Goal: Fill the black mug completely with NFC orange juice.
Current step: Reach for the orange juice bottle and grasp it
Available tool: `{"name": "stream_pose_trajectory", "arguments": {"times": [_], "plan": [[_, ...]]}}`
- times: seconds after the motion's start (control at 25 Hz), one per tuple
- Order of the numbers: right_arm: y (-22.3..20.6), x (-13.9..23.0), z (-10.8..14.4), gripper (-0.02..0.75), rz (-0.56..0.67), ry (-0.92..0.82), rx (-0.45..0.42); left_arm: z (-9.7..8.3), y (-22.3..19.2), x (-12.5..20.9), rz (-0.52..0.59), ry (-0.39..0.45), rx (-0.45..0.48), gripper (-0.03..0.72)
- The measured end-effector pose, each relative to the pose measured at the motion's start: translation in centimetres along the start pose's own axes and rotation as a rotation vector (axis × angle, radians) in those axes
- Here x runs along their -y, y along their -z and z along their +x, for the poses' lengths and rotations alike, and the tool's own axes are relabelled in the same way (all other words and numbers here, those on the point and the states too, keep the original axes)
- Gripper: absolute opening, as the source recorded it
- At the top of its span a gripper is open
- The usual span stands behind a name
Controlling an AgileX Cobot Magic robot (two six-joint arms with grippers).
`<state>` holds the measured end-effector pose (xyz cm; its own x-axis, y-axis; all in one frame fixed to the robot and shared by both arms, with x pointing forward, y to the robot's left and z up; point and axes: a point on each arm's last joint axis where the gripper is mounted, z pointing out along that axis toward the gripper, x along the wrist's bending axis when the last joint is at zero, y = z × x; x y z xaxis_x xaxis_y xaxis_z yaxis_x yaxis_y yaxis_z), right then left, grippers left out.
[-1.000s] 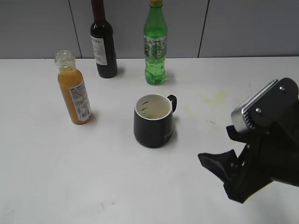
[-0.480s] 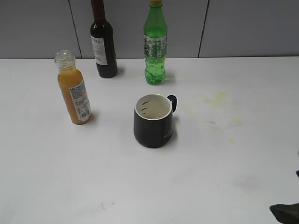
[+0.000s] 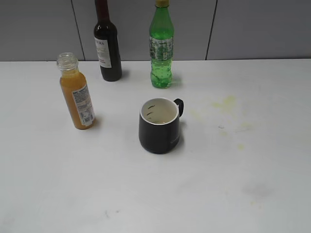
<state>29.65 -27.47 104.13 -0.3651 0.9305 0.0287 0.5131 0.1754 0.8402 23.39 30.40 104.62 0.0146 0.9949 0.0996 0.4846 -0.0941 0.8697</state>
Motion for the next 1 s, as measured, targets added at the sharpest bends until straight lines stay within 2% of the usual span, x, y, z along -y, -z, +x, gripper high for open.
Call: {"name": "stream_pose_trajectory", "arguments": {"times": [0.12,0.36,0.52,0.76,1.0], "plan": [[1.8,0.4,-0.6,0.595,-0.117,-0.06,0.098,0.0,0.0,0.0,0.0,0.0,0.0,0.235],[4.7,1.6,-0.5,0.595,-0.306,-0.107,0.217,0.0,0.0,0.0,0.0,0.0,0.0,0.235],[5.0,1.9,-0.4,0.595,-0.271,-0.128,0.252,0.0,0.0,0.0,0.0,0.0,-0.001,0.235],[4.3,3.2,-0.4,0.595,-0.149,-0.137,0.25,0.0,0.0,0.0,0.0,0.0,-0.001,0.235],[4.3,3.3,-0.4,0.595,-0.141,-0.136,0.25,0.0,0.0,0.0,0.0,0.0,-0.001,0.235]]}}
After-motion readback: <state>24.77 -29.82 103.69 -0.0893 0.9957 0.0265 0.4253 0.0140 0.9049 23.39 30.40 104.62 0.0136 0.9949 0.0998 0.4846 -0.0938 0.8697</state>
